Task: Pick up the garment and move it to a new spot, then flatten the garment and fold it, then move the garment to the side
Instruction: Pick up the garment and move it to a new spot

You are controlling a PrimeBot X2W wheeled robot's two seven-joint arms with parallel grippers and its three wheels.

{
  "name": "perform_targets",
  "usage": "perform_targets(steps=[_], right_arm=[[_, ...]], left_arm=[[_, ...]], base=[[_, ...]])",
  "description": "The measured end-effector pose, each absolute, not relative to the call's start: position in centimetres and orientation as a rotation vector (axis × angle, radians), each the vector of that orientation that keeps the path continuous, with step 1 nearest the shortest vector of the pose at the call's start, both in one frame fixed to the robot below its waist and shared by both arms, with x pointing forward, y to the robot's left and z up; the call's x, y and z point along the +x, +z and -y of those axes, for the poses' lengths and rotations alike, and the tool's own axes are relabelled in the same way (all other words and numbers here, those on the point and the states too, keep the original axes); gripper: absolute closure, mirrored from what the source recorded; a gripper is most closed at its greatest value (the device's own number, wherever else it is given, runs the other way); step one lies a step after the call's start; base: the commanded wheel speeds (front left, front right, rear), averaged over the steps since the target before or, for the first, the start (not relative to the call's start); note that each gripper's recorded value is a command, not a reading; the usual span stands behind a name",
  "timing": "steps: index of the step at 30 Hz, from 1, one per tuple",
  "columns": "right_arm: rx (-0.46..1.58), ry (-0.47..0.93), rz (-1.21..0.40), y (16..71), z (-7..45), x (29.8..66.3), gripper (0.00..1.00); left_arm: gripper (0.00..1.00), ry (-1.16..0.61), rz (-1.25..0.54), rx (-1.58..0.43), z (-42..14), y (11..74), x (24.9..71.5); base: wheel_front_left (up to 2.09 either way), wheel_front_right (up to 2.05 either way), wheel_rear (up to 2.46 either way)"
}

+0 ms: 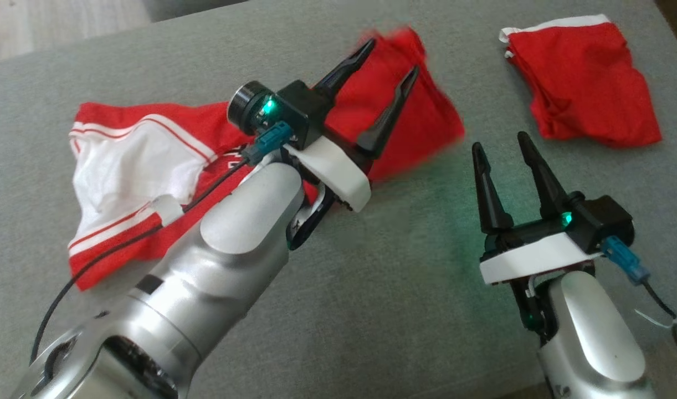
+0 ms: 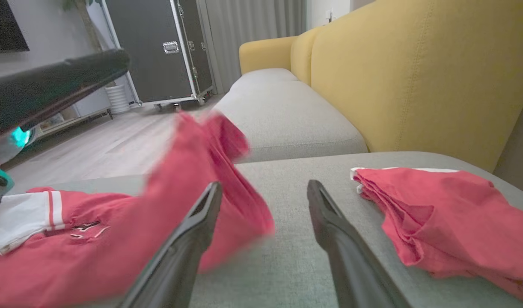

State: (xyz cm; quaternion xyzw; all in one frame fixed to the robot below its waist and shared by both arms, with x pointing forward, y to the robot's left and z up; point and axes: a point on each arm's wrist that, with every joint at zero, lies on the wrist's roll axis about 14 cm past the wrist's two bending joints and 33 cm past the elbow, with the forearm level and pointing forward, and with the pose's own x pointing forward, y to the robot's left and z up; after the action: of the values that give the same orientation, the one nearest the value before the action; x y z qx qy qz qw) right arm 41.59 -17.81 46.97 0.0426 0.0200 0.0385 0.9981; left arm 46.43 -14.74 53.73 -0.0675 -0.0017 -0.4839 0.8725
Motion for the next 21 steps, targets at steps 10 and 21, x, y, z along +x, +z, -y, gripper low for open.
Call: perform_targets(steps=[10,21], right_arm=[[0.077,0.136,0.011,48.6,15.8,42.8,0.00],[0.063,0.228,0.038,49.7,12.3,41.3,0.00]], left_arm=[[0.00,-0.799,-0.008,-0.106,8.4,53.5,48.2],[0.00,-0.392,-0.037,-0.120,-7.1,50.6,44.5]], base=[[0.00,0.00,0.00],[0.00,0.00,0.00]])
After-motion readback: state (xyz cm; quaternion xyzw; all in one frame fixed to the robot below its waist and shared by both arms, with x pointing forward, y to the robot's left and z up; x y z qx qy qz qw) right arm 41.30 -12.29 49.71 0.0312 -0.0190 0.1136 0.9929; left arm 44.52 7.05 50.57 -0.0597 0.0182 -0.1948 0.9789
